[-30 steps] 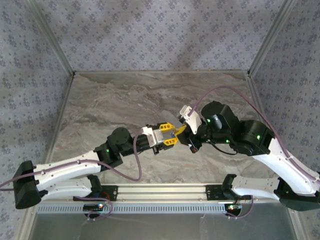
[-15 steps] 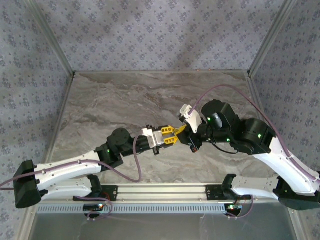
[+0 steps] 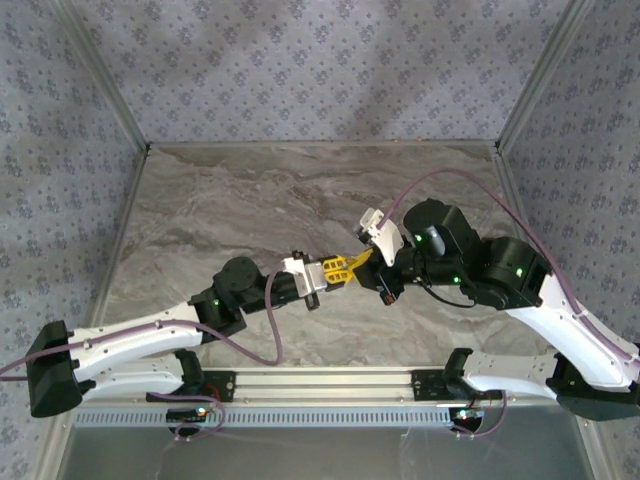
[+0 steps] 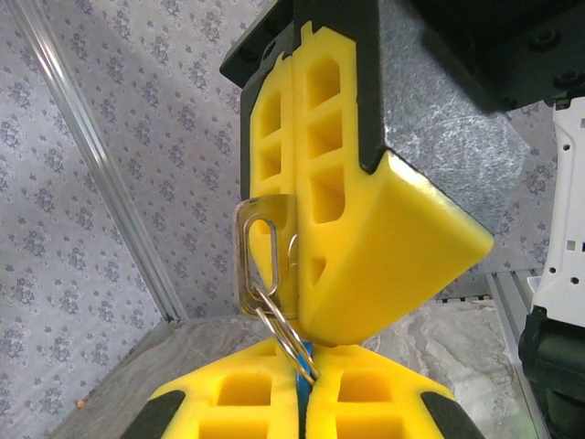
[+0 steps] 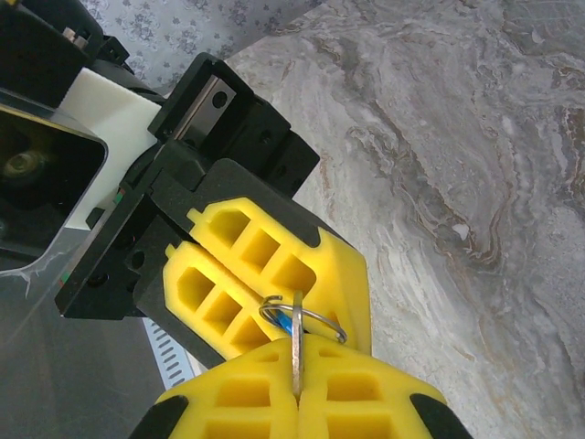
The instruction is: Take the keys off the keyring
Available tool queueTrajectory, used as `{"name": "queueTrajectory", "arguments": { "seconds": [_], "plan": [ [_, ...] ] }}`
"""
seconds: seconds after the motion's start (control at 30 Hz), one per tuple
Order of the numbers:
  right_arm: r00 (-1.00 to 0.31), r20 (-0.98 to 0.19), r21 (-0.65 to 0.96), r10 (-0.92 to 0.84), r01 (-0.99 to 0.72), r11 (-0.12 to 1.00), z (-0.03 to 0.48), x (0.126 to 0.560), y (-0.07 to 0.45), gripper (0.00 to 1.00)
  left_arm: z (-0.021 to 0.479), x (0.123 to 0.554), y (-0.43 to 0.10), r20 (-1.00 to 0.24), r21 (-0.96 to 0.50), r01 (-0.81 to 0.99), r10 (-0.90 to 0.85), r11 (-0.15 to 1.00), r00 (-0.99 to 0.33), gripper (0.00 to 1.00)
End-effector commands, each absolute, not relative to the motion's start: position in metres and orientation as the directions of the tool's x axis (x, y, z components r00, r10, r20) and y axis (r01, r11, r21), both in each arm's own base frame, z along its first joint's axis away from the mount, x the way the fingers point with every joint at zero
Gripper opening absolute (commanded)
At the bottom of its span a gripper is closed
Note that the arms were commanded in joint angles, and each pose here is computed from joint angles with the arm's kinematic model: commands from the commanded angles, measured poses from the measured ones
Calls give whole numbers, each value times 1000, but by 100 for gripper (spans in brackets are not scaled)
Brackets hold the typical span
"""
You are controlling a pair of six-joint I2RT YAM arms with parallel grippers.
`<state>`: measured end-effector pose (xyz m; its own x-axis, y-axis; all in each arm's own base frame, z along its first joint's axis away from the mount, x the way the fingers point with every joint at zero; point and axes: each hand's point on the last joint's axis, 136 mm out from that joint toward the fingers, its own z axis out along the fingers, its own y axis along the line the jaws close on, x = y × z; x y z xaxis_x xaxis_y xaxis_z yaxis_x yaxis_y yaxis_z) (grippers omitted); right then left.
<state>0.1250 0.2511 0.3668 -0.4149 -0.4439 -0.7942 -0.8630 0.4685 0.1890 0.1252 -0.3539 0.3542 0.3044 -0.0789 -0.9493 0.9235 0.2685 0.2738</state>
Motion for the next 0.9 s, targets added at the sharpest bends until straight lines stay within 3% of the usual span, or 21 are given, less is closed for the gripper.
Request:
{"name": "queueTrajectory", "arguments": {
  "seconds": [0.0,0.1,0.37,0.87],
  "plan": [
    [-418,-792,203,-445,-868,454,369,119,248,0,378,123,-345,-930,278,911,-152,303,334,0],
    [-417,-792,205,-445,-869,450,370,118,248,0,377,125,-347,-935,270,915,-144,301,324,20],
    [-418,-782,205,-462,-873,442,366,115,247,0,378,123,-350,-933,277,917,-147,286,327,25],
    [-401,-789,173,-465,-872,458,364,116,239,0,382,120,-343,-922,281,912,-179,297,343,0]
  ]
}}
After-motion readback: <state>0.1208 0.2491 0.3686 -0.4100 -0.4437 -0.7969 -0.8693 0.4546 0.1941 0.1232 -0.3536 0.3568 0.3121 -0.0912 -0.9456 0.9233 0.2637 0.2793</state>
